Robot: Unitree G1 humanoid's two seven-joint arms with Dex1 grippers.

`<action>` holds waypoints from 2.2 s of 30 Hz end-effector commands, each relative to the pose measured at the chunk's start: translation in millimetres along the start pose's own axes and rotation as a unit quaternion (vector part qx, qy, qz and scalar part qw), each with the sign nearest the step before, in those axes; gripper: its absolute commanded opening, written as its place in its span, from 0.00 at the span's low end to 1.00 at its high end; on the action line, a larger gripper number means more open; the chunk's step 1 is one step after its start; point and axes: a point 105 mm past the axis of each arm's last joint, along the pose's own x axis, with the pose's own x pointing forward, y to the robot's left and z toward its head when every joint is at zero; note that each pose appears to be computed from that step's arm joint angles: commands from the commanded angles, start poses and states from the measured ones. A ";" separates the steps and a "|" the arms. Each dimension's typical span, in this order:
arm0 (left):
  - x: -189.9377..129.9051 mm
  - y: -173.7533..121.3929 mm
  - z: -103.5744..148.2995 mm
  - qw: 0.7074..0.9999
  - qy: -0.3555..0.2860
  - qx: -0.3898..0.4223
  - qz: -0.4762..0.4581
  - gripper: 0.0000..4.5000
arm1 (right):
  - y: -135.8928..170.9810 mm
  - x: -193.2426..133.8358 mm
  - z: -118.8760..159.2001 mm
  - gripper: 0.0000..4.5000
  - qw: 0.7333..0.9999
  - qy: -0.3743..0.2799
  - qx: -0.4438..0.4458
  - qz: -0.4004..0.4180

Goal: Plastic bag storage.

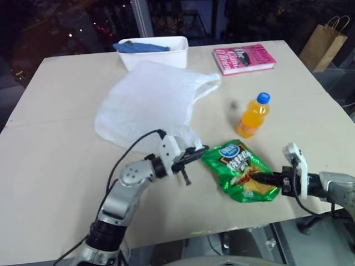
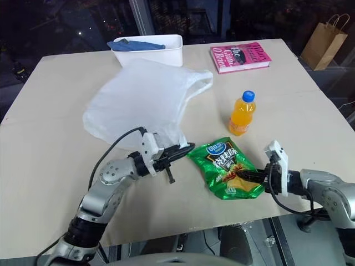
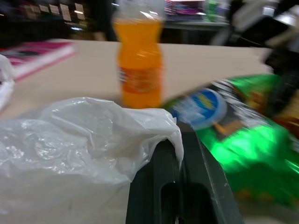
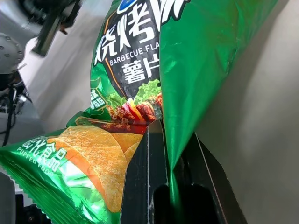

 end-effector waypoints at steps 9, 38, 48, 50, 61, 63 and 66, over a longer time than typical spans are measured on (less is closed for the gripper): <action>-46.5 -43.0 24.2 0.995 -0.033 -0.068 -0.057 0.00 | 1.0 31.9 43.4 0.01 0.997 -0.072 -0.015 0.001; -62.4 -64.9 28.7 0.996 -0.075 -0.042 -0.004 0.00 | -2.4 80.2 69.8 0.01 0.996 -0.027 -0.058 0.057; -63.8 -62.2 21.5 0.997 -0.068 -0.027 0.008 0.00 | 27.4 144.5 104.9 0.01 0.991 -0.068 -0.078 0.089; -62.9 -60.3 20.9 0.997 -0.068 -0.024 0.009 0.00 | 39.6 159.6 110.1 0.01 0.989 -0.075 -0.075 0.102; -43.4 -45.9 24.3 0.996 -0.086 0.005 -0.030 0.00 | 98.6 227.6 138.5 0.10 0.969 -0.135 -0.171 0.114; -42.8 -45.1 24.0 0.996 -0.085 0.006 -0.033 0.00 | 102.9 230.2 146.5 0.25 0.966 -0.154 -0.175 0.110; -42.6 -43.9 22.9 0.996 -0.085 0.005 -0.032 0.00 | 96.7 229.9 153.0 0.54 0.965 -0.175 -0.177 0.083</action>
